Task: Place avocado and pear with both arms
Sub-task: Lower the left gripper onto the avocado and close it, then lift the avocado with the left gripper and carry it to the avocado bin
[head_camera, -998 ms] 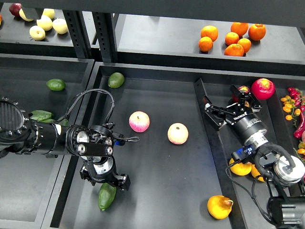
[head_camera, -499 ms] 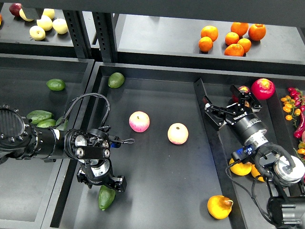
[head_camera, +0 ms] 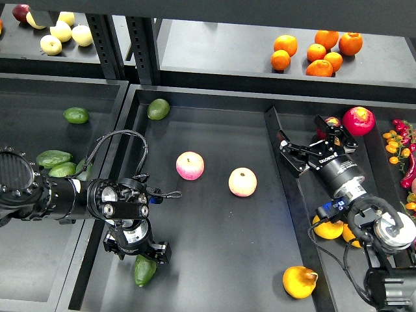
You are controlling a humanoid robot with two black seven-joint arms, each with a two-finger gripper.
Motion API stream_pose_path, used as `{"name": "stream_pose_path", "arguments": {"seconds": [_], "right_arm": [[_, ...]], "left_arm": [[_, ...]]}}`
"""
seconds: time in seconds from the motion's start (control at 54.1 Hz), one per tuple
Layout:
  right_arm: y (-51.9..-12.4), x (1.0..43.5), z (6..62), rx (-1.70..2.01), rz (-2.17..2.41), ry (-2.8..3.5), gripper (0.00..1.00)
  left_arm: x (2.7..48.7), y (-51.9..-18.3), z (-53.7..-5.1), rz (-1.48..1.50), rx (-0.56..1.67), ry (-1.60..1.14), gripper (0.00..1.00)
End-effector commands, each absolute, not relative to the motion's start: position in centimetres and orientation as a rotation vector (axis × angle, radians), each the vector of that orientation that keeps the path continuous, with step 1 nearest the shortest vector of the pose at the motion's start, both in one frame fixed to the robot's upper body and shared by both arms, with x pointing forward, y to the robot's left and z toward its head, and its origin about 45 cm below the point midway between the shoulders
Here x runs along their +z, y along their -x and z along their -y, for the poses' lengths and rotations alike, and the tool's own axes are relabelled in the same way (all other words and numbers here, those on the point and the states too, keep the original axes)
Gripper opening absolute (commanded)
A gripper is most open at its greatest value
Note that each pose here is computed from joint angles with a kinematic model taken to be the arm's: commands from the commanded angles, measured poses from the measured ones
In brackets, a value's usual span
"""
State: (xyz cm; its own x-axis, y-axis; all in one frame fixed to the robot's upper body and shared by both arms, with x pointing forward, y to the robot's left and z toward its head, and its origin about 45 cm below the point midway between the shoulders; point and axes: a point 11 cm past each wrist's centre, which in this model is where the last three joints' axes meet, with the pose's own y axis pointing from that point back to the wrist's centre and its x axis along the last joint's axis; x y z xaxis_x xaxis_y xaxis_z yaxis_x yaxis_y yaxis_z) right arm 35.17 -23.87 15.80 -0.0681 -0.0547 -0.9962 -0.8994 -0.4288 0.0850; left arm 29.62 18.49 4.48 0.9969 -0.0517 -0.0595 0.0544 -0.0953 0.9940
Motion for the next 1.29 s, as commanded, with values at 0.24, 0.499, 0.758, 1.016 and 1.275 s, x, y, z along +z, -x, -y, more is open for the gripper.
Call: {"name": "stream_pose_path", "arguments": {"seconds": [0.24, 0.499, 0.758, 1.016, 1.275], "right_arm": [[-35.2, 15.8, 23.9, 1.573, -1.052, 1.524, 1.0], [-35.1, 15.8, 23.9, 1.573, -1.052, 1.523, 1.0], [-35.1, 15.8, 23.9, 1.573, -1.051, 1.526, 1.0], [-35.1, 15.9, 23.8, 1.571, -1.049, 1.528, 1.0], [-35.1, 16.0, 23.6, 1.574, -1.046, 1.532, 1.0]], "left_arm": [[4.7, -29.6, -18.1, -0.053, -0.066, -1.637, 0.5], [4.9, -29.1, -17.2, -0.188, -0.013, -1.568, 0.11], [5.7, -29.9, -16.7, -0.19, 0.009, -1.548, 0.05], [8.6, -33.0, -15.7, -0.116, 0.065, -1.533, 0.06], [11.8, -36.0, -15.5, -0.097, 0.154, -1.476, 0.06]]}}
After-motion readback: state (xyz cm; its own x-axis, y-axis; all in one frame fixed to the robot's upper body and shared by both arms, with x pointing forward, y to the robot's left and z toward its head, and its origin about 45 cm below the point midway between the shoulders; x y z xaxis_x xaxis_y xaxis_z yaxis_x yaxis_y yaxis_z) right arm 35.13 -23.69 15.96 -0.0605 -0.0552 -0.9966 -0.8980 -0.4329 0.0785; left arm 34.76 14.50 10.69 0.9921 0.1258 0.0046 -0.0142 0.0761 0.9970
